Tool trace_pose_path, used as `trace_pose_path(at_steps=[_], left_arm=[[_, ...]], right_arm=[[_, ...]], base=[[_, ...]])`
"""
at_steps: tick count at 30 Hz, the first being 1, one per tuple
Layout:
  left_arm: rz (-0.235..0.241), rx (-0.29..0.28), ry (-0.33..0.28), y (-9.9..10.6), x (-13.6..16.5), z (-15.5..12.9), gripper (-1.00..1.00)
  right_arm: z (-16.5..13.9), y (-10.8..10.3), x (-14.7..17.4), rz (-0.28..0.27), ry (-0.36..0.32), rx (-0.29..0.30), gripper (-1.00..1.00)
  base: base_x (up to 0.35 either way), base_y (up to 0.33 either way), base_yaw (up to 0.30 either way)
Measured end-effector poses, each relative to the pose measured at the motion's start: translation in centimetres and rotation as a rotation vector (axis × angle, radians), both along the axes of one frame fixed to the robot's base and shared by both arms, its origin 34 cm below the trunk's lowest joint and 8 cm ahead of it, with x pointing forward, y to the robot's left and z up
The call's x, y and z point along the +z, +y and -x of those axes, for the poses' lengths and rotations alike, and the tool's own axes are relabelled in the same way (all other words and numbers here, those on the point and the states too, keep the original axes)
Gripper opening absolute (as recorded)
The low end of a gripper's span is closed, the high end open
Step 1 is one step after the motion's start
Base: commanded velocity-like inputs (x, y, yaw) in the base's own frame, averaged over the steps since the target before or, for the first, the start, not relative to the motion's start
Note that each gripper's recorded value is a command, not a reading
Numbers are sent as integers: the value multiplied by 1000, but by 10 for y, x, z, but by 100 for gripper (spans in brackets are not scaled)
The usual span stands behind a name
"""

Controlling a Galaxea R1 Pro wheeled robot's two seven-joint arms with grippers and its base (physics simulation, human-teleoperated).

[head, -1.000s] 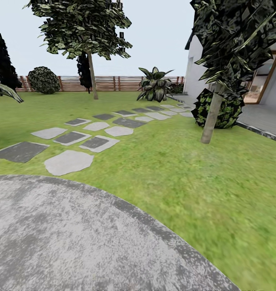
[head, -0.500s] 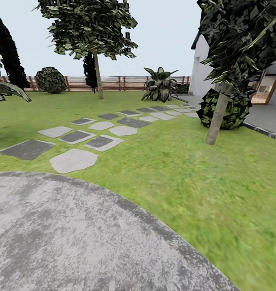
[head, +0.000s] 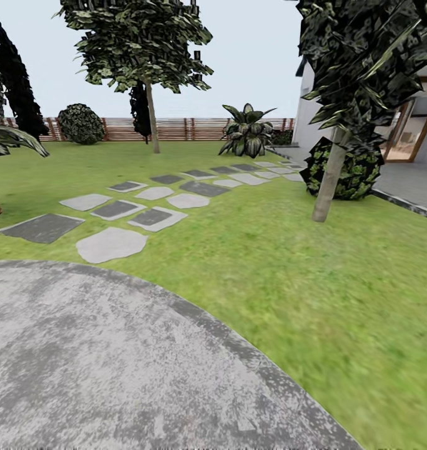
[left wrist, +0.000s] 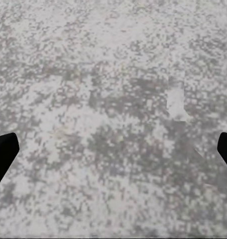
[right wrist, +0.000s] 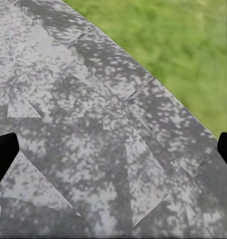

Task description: In the garden, pick up the pesticide atomizer on the floor and spray pesticide onto both trees until each tree trunk is fully covered.

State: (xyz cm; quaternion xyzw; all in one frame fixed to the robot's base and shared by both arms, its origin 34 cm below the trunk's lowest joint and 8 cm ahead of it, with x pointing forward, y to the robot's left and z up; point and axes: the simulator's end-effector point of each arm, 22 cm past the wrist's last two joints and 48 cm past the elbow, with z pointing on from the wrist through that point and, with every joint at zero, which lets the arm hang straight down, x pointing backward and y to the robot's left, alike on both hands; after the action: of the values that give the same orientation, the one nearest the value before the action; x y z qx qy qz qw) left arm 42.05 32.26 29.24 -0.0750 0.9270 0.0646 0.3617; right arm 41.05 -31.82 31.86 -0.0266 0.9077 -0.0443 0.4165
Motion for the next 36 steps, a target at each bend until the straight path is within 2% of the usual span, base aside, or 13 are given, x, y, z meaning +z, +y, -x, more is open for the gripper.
trace_pose_path(at_steps=[20,29,36], left_arm=[[0,0,-1,0,0,0,100],[0,0,-1,0,0,0,100],[-2,2,-2,2,1,0,100]], right_arm=[[0,0,0,0,0,1,100],[0,0,0,0,0,1,100],[0,0,0,0,0,1,100]], base=[[-15,-25,259],[0,-183,278],[0,-39,277]])
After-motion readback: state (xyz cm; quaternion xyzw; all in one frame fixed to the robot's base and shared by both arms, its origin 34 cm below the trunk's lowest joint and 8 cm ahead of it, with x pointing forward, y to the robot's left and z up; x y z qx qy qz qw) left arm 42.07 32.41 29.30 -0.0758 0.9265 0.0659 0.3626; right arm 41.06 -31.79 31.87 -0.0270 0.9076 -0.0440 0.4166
